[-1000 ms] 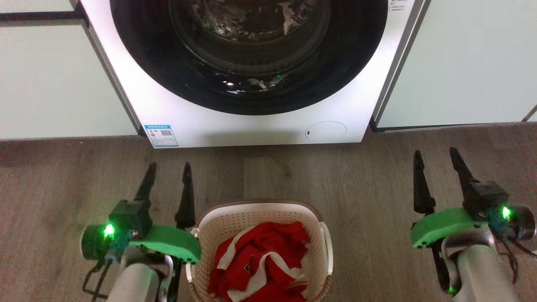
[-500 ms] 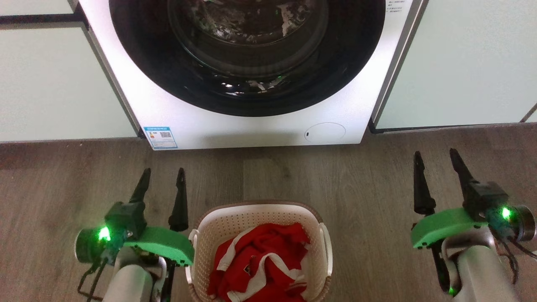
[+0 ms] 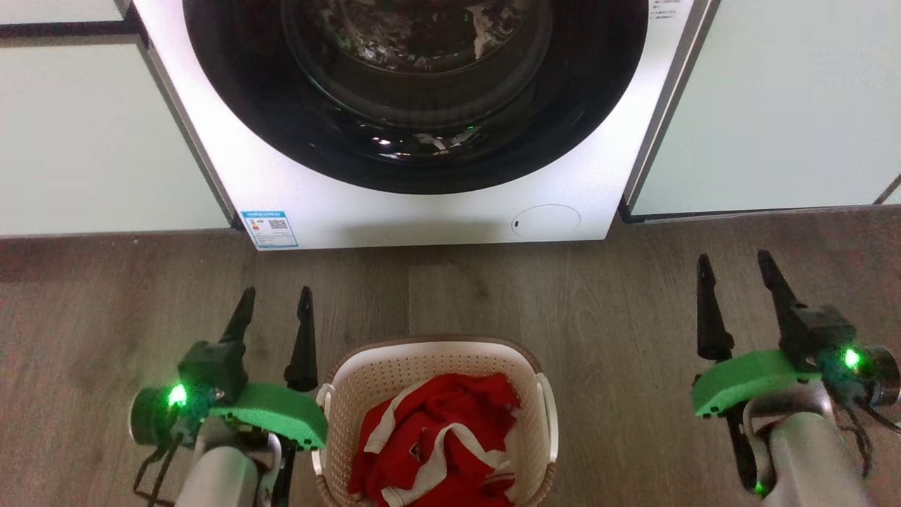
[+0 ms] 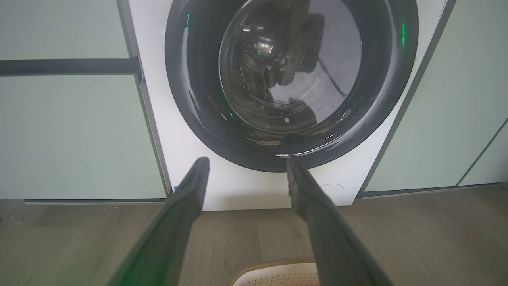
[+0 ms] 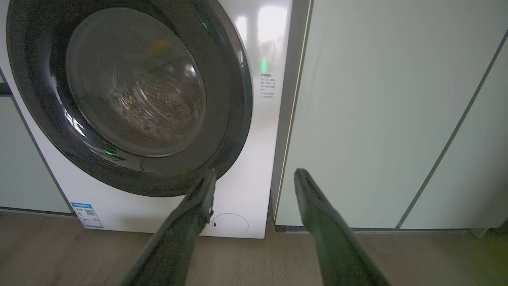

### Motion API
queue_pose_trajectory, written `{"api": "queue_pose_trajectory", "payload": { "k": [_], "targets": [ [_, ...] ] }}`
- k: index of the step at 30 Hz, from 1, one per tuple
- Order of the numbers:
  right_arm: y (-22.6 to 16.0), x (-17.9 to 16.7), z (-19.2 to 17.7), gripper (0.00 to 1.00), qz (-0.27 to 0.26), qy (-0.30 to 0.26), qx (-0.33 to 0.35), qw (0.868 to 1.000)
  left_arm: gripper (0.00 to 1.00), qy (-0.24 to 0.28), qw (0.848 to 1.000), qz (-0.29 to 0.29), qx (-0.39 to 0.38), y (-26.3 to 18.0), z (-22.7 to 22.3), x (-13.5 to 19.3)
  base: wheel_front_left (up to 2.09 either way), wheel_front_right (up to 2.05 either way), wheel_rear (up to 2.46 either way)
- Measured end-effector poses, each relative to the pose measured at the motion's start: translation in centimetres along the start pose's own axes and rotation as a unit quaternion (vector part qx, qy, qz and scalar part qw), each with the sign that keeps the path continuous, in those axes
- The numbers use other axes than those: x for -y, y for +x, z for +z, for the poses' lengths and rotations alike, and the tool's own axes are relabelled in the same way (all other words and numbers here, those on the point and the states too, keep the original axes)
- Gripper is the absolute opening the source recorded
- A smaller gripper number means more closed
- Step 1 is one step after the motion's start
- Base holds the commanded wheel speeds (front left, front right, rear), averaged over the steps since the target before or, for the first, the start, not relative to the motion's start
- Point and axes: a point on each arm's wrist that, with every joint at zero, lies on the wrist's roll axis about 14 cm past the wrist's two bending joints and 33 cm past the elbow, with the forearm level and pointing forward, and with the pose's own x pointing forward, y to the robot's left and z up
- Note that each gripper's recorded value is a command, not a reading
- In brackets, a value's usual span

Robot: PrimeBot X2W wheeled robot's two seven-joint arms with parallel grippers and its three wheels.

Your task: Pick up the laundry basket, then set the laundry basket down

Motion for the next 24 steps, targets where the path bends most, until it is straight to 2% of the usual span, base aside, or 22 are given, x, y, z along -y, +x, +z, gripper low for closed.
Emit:
{"api": "queue_pose_trajectory", "payload": {
  "k": [8,15,21,24],
  "targets": [
    [0.1,0.0,-0.3,1.00,0.000,-0.001,-0.004,1.000,1.00,0.000,1.000,-0.005,-0.008,0.0,-0.5,0.4,0.00,0.00,0.00],
    [0.4,0.0,-2.2,1.00,0.003,-0.008,-0.030,1.000,1.00,-0.007,0.999,0.001,-0.051,-0.1,-3.3,0.0,0.00,0.00,0.00],
    [1.2,-0.2,-7.0,1.00,0.011,-0.013,-0.099,0.995,1.00,-0.002,0.993,0.001,-0.118,0.9,-7.8,-0.3,0.00,0.00,0.00],
    [2.1,-0.5,-8.3,1.00,0.016,-0.012,-0.114,0.993,1.00,0.003,0.991,-0.002,-0.137,1.6,-9.1,-0.4,0.00,0.00,0.00]
  ]
}}
